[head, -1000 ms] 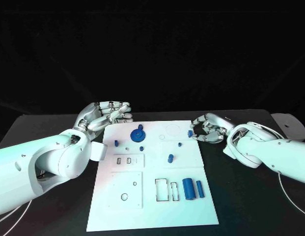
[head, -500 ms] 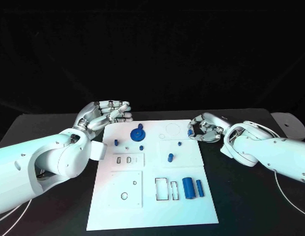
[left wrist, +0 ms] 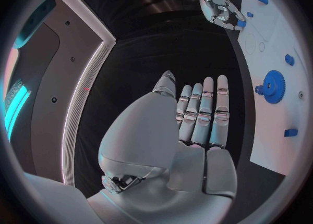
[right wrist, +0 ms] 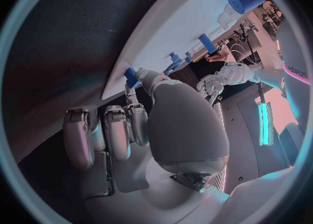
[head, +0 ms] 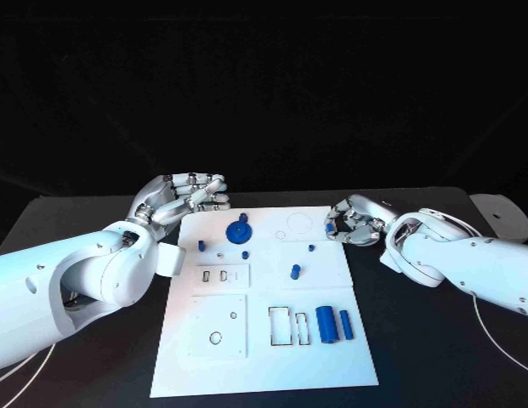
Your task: Assemble the parts on the task board
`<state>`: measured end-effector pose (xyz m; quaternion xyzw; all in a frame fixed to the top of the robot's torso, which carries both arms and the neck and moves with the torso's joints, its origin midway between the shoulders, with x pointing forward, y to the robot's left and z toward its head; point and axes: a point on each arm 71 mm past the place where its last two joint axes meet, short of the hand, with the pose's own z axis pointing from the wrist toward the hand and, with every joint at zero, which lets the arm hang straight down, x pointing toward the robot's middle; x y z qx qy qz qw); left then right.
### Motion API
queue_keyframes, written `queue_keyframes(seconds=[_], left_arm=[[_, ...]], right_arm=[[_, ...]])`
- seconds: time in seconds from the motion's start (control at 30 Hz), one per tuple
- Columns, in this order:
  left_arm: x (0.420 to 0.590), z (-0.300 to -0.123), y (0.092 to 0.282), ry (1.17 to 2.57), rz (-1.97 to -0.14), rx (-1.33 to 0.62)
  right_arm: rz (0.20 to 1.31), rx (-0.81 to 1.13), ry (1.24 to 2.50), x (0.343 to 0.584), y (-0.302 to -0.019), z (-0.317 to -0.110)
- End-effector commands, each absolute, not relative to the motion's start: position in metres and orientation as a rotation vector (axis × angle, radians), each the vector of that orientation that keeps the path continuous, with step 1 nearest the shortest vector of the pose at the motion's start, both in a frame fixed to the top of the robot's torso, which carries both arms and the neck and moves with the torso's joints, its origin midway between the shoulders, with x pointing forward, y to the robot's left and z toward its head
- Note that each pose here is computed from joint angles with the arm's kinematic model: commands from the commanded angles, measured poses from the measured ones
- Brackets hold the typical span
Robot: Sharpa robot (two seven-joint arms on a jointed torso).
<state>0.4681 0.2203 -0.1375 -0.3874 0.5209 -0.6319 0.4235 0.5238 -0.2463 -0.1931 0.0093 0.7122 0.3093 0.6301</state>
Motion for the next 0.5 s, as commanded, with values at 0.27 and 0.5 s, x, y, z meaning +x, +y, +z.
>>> queue_keyframes(seconds=[0.27,0.5], left_arm=[[0.4675,-0.1365,0.2187,1.307,-1.603,-0.963],[0.4676,-0.1365,0.2196,1.307,-1.601,-0.964]], right_arm=[[0.685,0.009,1.652,0.5246,-0.2453,-0.1971],[0.687,0.010,1.590,0.5246,-0.2454,-0.1939]])
